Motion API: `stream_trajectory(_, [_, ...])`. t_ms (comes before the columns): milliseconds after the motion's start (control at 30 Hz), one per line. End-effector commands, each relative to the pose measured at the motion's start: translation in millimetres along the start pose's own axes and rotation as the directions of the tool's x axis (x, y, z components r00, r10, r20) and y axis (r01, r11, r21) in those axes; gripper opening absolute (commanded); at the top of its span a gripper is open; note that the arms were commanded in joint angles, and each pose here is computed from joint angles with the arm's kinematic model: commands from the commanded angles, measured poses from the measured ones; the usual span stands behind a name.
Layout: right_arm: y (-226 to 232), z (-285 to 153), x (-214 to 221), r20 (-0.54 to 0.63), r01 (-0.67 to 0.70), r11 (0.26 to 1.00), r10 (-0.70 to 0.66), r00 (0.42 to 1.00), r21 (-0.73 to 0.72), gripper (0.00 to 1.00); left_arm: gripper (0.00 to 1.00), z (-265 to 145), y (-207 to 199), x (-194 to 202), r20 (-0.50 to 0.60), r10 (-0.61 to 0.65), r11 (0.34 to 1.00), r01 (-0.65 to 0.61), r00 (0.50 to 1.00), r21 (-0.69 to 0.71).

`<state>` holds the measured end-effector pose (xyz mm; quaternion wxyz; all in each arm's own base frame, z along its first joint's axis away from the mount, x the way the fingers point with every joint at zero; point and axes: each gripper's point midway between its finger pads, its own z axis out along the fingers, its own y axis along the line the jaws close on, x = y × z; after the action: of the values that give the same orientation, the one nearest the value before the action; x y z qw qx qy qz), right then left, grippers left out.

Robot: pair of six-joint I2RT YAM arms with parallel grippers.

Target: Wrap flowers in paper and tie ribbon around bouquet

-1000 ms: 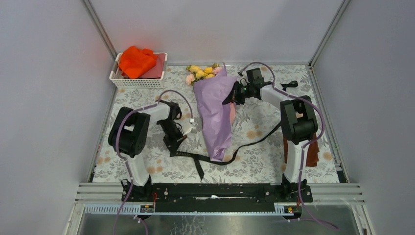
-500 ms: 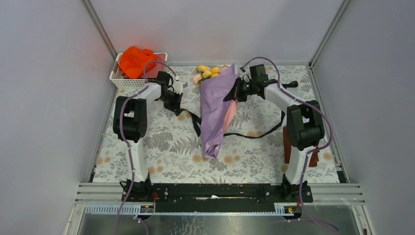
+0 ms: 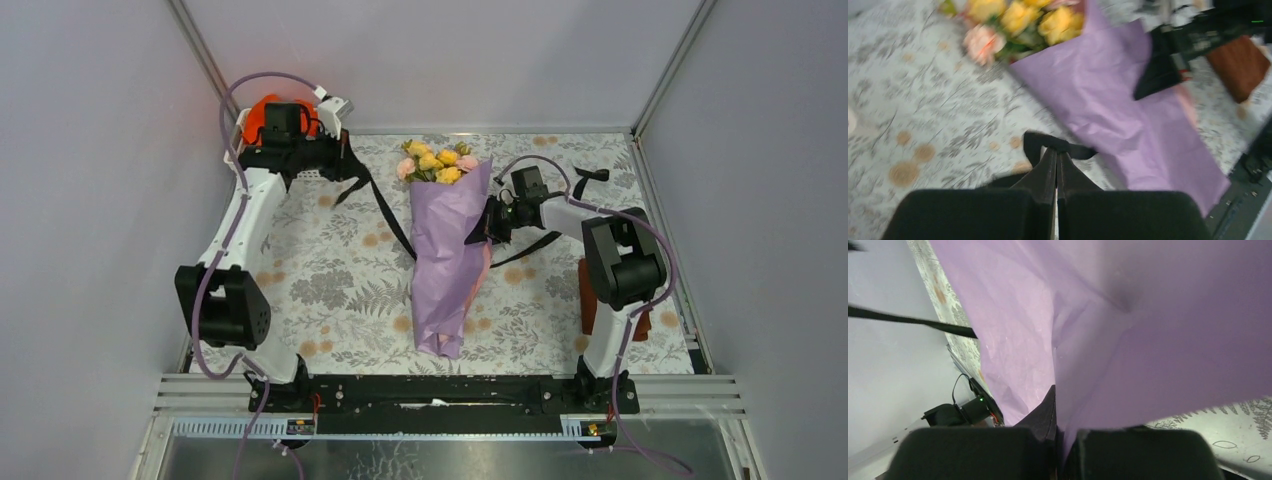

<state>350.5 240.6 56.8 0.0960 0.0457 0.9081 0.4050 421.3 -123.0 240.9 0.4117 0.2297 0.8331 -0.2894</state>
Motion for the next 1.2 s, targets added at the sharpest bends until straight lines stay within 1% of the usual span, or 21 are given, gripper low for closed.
stream_trajectory(0, [-19, 12, -1, 0.003, 0.017, 1.000, -0.017, 1.000, 0.023, 0.00, 0.00, 0, -74, -10, 0.022, 0.061, 0.980, -0.064, 0.998, 0.186])
stream_trajectory(67, [-26, 17, 1, -0.007, 0.009, 0.999, -0.009, 1.000, 0.034, 0.00, 0.00, 20, -104, -2, -0.010, 0.107, 0.968, -0.102, 0.994, 0.229])
stream_trajectory(167, [-30, 19, 2, -0.001, 0.007, 0.999, -0.007, 1.000, 0.043, 0.00, 0.00, 70, -141, 27, -0.102, 0.171, 0.956, -0.139, 0.980, 0.259])
stream_trajectory(233, [-31, 18, 2, 0.006, 0.006, 0.999, -0.007, 1.000, 0.050, 0.04, 0.00, 104, -163, 53, -0.175, 0.195, 0.947, -0.139, 0.965, 0.289])
stream_trajectory(300, [-32, 16, 2, 0.013, 0.009, 0.998, -0.010, 1.000, 0.059, 0.09, 0.00, 137, -172, 77, -0.230, 0.195, 0.945, -0.120, 0.953, 0.303])
stream_trajectory(333, [-32, 15, 2, 0.016, 0.010, 0.998, -0.011, 1.000, 0.062, 0.13, 0.00, 156, -172, 94, -0.272, 0.196, 0.947, -0.110, 0.942, 0.300])
stream_trajectory(367, [-31, 14, 2, 0.020, 0.011, 0.998, -0.012, 1.000, 0.065, 0.17, 0.00, 172, -173, 103, -0.292, 0.207, 0.949, -0.119, 0.934, 0.293])
stream_trajectory(433, [-29, 10, -1, 0.031, 0.018, 0.997, -0.020, 0.999, 0.070, 0.26, 0.00, 196, -170, 121, -0.325, 0.227, 0.952, -0.139, 0.918, 0.273])
stream_trajectory(500, [-25, 3, -7, 0.058, 0.023, 0.997, -0.028, 0.998, 0.080, 0.32, 0.00, 213, -165, 137, -0.354, 0.229, 0.957, -0.144, 0.907, 0.252])
stream_trajectory(567, [-24, -7, -17, 0.105, 0.020, 0.995, -0.030, 0.994, 0.099, 0.34, 0.00, 223, -161, 154, -0.385, 0.219, 0.961, -0.131, 0.897, 0.242])
stream_trajectory(667, [-25, -30, -36, 0.206, 0.007, 0.991, -0.036, 0.978, 0.137, 0.39, 0.00, 230, -155, 177, -0.432, 0.213, 0.966, -0.124, 0.876, 0.225])
stream_trajectory(767, [-33, -55, -57, 0.305, -0.025, 0.985, -0.028, 0.952, 0.169, 0.48, 0.00, 233, -152, 196, -0.466, 0.205, 0.969, -0.112, 0.861, 0.221])
stream_trajectory(833, [-49, -81, -78, 0.385, -0.078, 0.978, -0.002, 0.923, 0.192, 0.56, 0.00, 233, -152, 203, -0.479, 0.199, 0.969, -0.098, 0.855, 0.227])
stream_trajectory(900, [-73, -109, -97, 0.462, -0.137, 0.959, 0.008, 0.887, 0.246, 0.60, 0.00, 232, -153, 206, -0.486, 0.196, 0.969, -0.091, 0.852, 0.231])
stream_trajectory(967, [-107, -142, -116, 0.546, -0.216, 0.907, -0.018, 0.837, 0.361, 0.61, 0.00, 231, -154, 209, -0.489, 0.196, 0.968, -0.086, 0.850, 0.237])
stream_trajectory(1033, [-141, -174, -132, 0.599, -0.286, 0.821, -0.082, 0.797, 0.493, 0.63, 0.00, 231, -155, 209, -0.487, 0.197, 0.966, -0.085, 0.851, 0.242])
stream_trajectory(1067, [-155, -186, -136, 0.602, -0.316, 0.768, -0.110, 0.791, 0.556, 0.64, 0.00, 230, -156, 209, -0.486, 0.197, 0.966, -0.084, 0.851, 0.245])
stream_trajectory(1100, [-164, -194, -141, 0.595, -0.333, 0.733, -0.120, 0.795, 0.593, 0.64, 0.00, 230, -157, 210, -0.488, 0.199, 0.965, -0.083, 0.850, 0.248])
stream_trajectory(1167, [-174, -196, -150, 0.569, -0.338, 0.707, -0.111, 0.815, 0.621, 0.66, 0.00, 229, -158, 209, -0.484, 0.206, 0.964, -0.089, 0.851, 0.252])
